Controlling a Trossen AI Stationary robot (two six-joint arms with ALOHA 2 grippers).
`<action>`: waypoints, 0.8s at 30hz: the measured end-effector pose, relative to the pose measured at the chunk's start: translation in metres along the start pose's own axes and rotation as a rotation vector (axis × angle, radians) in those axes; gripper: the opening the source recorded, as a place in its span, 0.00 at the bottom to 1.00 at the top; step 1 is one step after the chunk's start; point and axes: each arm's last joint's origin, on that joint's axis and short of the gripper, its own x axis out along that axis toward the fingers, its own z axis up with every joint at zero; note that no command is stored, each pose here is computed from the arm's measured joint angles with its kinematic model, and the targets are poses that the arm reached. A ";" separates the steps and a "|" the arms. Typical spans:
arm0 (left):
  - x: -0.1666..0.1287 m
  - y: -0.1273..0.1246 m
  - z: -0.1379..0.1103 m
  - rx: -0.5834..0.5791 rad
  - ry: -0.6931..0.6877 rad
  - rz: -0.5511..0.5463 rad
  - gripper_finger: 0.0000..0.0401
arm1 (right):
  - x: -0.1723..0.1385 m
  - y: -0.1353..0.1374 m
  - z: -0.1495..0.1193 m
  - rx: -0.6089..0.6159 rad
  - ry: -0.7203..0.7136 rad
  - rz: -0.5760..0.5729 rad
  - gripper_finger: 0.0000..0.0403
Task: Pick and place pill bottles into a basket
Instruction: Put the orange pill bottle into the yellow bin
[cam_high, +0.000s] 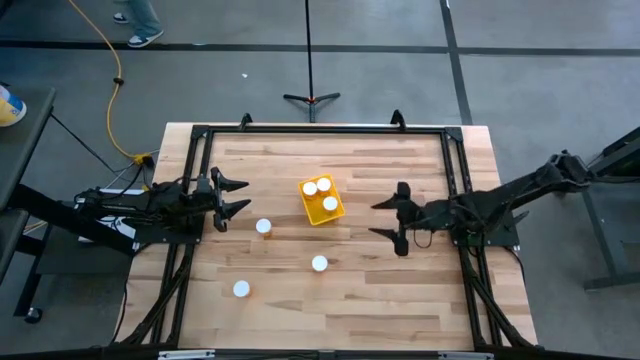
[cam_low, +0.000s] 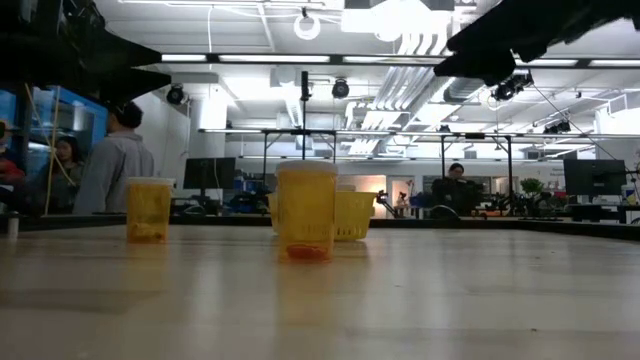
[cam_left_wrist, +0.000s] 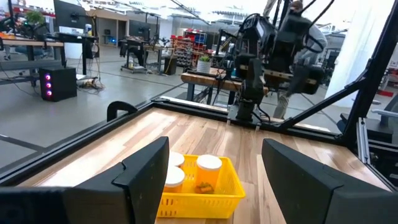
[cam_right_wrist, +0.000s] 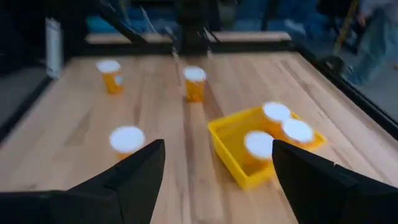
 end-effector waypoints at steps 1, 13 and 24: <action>0.000 0.000 0.000 0.000 0.000 0.000 0.73 | 0.001 0.001 -0.005 -0.007 -0.022 0.019 0.71; 0.000 0.000 0.000 0.000 0.000 0.000 0.73 | 0.020 0.008 -0.058 0.043 0.155 0.241 0.71; 0.000 0.000 0.002 -0.006 -0.018 -0.001 0.73 | 0.050 0.018 -0.063 0.001 -0.002 0.197 0.71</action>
